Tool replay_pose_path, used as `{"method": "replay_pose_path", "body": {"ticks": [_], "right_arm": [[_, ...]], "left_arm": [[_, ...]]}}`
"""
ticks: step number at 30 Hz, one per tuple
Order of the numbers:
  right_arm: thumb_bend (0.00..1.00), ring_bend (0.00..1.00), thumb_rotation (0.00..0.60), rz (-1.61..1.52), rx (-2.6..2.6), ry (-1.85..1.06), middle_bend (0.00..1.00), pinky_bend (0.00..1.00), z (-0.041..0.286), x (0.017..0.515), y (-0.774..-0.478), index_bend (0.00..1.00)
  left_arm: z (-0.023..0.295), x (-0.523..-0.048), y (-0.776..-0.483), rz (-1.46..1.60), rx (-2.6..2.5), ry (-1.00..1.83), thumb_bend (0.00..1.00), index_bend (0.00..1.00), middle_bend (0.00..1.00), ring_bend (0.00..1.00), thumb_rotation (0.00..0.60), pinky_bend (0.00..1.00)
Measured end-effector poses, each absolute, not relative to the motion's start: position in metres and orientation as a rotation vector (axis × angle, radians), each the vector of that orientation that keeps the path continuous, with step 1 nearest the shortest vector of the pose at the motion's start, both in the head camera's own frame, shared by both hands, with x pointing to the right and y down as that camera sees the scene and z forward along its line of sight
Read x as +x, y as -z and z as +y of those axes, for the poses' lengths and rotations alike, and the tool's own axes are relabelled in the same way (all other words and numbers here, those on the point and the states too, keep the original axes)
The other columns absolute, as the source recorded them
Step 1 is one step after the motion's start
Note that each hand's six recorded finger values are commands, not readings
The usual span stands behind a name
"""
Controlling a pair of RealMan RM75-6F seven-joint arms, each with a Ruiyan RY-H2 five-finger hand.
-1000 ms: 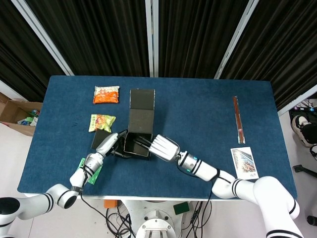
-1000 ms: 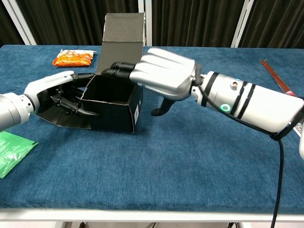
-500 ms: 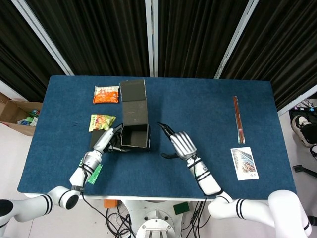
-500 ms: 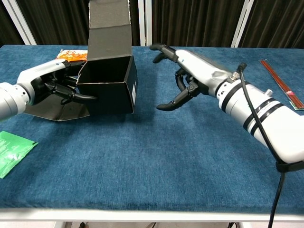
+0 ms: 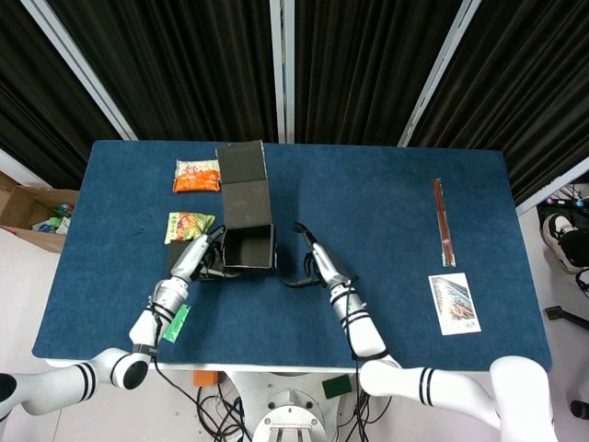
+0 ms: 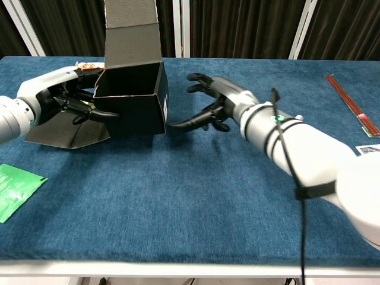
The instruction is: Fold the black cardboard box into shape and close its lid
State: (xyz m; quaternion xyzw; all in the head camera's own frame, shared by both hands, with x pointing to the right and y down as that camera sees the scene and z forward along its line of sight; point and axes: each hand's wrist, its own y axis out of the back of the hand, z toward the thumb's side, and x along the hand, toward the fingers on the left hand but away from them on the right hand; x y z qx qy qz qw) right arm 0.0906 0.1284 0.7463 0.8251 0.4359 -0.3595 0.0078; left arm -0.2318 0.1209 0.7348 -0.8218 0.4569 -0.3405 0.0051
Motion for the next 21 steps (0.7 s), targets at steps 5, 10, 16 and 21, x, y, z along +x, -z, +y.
{"method": "replay_pose_path", "body": {"ticks": [5, 10, 16, 21], "right_arm": [[0.0, 0.7, 0.6, 1.348, 2.592, 1.122, 0.11, 1.0, 0.125, 0.072, -0.749, 0.0], [0.0, 0.71, 0.6, 1.36, 2.593, 1.113, 0.16, 1.0, 0.123, 0.059, -0.75, 0.0], [0.05, 0.71, 0.6, 1.378, 2.577, 1.096, 0.22, 1.0, 0.121, 0.046, -0.754, 0.04], [0.17, 0.74, 0.6, 1.413, 2.557, 1.082, 0.33, 1.0, 0.119, 0.039, -0.757, 0.19]], "left_arm": [[0.121, -0.229, -0.734, 1.422, -2.575, 1.068, 0.09, 0.38, 0.37, 0.61, 0.597, 0.84], [0.122, -0.227, -0.734, 1.412, -2.576, 1.067, 0.09, 0.38, 0.37, 0.61, 0.598, 0.84], [0.123, -0.226, -0.734, 1.409, -2.576, 1.067, 0.09, 0.38, 0.37, 0.61, 0.597, 0.84], [0.123, -0.226, -0.734, 1.412, -2.577, 1.069, 0.09, 0.38, 0.36, 0.61, 0.596, 0.84]]}}
